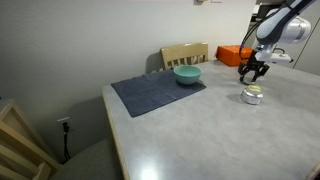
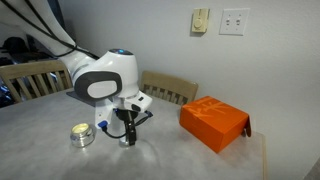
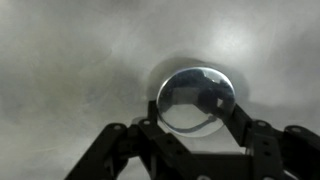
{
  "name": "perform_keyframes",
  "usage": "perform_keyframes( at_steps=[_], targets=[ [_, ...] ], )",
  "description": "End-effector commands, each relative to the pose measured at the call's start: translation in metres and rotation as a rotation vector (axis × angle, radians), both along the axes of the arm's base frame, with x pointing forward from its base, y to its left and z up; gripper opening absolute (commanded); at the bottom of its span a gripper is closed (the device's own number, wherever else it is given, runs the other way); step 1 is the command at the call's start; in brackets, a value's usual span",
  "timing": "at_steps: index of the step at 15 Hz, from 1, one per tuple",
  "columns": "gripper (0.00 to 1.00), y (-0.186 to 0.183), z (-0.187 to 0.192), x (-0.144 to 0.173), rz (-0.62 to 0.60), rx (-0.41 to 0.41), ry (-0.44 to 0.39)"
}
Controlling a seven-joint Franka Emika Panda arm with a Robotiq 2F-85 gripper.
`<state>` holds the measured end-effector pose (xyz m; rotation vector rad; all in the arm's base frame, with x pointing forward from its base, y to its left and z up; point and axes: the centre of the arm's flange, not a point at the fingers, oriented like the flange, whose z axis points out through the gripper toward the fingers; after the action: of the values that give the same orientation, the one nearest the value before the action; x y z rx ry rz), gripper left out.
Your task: Open the candle tin
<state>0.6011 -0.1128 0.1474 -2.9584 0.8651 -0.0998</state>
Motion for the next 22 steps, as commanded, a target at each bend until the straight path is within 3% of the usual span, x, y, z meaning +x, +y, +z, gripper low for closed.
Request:
perform_keyframes(
  at_steps=[1,13,20,22],
  targets=[
    [0.43,-0.001,-0.007,0.010,0.004,0.013,0.045],
    [0.43,0.003,-0.035,0.026,-0.055,-0.035,0.116],
    [0.98,0.002,-0.040,0.031,-0.061,-0.052,0.159],
    [0.99,0.002,-0.038,0.031,-0.054,-0.045,0.156]
  ],
)
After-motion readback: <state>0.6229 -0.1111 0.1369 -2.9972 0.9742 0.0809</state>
